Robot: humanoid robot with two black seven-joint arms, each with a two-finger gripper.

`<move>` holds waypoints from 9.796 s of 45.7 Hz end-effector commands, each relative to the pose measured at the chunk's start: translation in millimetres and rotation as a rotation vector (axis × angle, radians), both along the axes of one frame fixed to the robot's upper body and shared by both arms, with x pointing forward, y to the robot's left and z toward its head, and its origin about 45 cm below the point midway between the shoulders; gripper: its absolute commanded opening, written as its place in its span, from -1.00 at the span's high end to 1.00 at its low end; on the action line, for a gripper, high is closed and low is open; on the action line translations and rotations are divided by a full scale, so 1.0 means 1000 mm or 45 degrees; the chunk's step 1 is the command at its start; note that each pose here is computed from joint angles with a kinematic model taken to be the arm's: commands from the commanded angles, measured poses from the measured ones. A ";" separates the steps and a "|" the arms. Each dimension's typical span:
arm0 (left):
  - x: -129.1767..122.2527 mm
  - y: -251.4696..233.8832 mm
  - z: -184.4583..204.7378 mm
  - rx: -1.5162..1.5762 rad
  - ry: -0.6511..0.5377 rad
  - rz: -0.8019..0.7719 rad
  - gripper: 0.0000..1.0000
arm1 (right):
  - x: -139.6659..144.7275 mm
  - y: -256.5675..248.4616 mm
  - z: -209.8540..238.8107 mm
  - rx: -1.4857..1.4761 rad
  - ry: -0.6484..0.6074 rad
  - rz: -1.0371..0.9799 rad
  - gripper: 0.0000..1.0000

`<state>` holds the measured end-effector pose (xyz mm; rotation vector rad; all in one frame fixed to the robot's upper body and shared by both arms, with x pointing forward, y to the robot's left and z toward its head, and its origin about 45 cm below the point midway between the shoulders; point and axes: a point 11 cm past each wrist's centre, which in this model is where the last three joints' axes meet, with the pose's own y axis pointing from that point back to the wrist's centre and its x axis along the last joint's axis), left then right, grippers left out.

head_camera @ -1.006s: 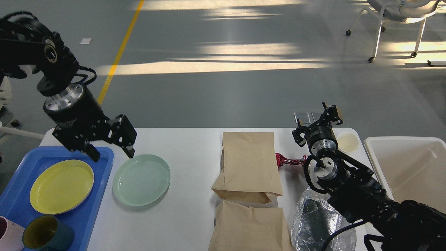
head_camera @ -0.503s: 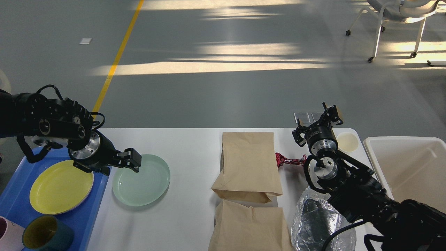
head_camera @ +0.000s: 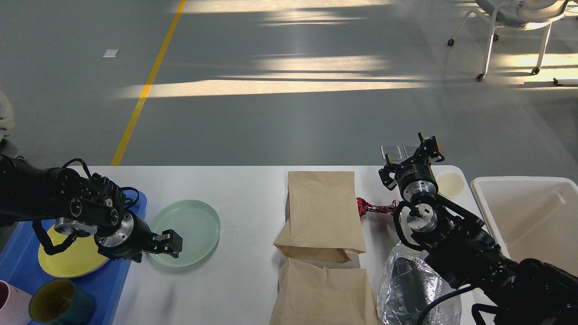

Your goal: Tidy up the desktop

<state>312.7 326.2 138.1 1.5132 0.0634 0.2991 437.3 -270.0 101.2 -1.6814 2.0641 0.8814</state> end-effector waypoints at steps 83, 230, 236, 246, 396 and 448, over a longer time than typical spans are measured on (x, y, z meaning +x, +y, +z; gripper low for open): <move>-0.015 0.008 -0.076 -0.117 -0.185 0.617 0.40 | 0.001 0.000 0.001 -0.001 -0.002 0.001 -1.00; 0.011 0.053 0.254 -0.085 0.064 0.168 1.00 | 0.000 0.000 0.000 -0.001 0.000 0.001 -1.00; 0.001 0.098 0.196 -0.022 0.009 0.332 1.00 | 0.000 0.000 0.000 -0.002 0.000 -0.001 -1.00; -0.014 0.149 0.148 0.095 -0.172 0.494 1.00 | 0.001 0.000 0.001 -0.001 -0.002 0.001 -1.00; 0.028 -0.119 0.452 -0.101 -0.553 -0.436 -0.55 | 0.000 0.000 0.000 -0.001 0.000 0.001 -1.00; 0.174 -0.094 0.455 -0.533 -1.526 0.116 -0.55 | 0.000 0.000 0.000 -0.001 0.000 0.001 -1.00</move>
